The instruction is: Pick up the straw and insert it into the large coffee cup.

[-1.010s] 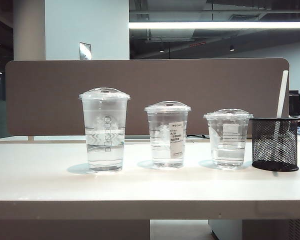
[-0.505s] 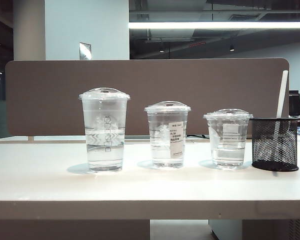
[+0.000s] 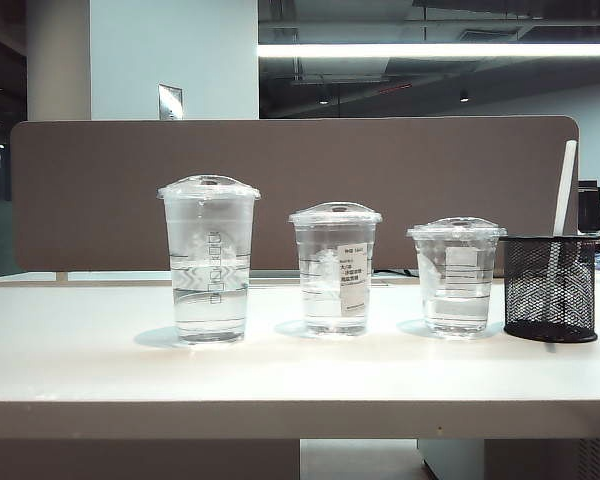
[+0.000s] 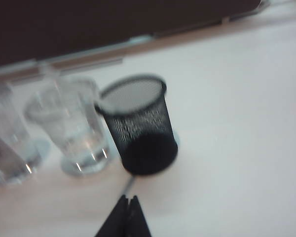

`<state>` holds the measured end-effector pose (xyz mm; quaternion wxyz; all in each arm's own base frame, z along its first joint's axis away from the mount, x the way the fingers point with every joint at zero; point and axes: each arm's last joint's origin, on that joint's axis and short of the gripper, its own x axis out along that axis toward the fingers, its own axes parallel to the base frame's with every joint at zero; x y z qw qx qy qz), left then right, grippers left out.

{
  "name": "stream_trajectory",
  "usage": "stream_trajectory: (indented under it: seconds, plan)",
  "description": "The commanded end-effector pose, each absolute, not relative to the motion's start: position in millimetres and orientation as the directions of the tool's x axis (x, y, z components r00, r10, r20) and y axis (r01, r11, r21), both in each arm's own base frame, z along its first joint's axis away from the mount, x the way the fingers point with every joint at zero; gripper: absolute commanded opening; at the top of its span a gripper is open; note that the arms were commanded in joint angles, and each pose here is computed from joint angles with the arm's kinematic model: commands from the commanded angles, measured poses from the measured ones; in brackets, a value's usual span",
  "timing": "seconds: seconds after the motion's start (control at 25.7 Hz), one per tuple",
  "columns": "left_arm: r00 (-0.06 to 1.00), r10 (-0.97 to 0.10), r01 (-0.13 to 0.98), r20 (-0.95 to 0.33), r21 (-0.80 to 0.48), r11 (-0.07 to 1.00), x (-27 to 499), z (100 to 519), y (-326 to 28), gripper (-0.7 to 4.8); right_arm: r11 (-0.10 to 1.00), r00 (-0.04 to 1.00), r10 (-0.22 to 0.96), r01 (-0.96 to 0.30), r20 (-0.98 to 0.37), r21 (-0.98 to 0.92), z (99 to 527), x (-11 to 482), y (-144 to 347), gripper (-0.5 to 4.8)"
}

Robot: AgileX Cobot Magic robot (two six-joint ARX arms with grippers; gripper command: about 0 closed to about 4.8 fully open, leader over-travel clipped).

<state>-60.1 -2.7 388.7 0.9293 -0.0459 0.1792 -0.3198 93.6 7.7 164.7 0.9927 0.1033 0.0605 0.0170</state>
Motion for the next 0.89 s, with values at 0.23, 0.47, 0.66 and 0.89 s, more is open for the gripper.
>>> stream_trajectory:
  seconds: [0.23, 0.47, 0.66, 0.89]
  plan:
    - [0.803, -0.551, 0.536, -0.226, -0.131, 0.834, -30.8, 387.8, -6.0, -0.01, 0.985, 0.992, -0.11, 0.117, 0.063, -0.124, 320.5, 45.6, -1.5, -0.05]
    - [0.799, -0.547, 0.536, -0.251, -0.115, 0.836, 0.9, 366.4, -11.7, -0.01, 0.975, 0.986, 0.104, -0.076, 0.127, -0.21, 381.0, 60.8, 6.2, -0.05]
    - [0.825, -0.505, 0.501, -0.255, -0.082, 0.861, 9.8, 360.4, -12.0, -0.01, 0.968, 0.984, 0.153, -0.13, 0.095, -0.213, 338.4, 104.5, 11.9, -0.05]
    - [0.86, -0.444, 0.443, -0.251, -0.062, 0.894, 10.8, 361.1, -10.2, -0.01, 0.97, 0.97, 0.229, -0.221, 0.08, -0.103, 272.7, 127.6, 16.4, 0.07]
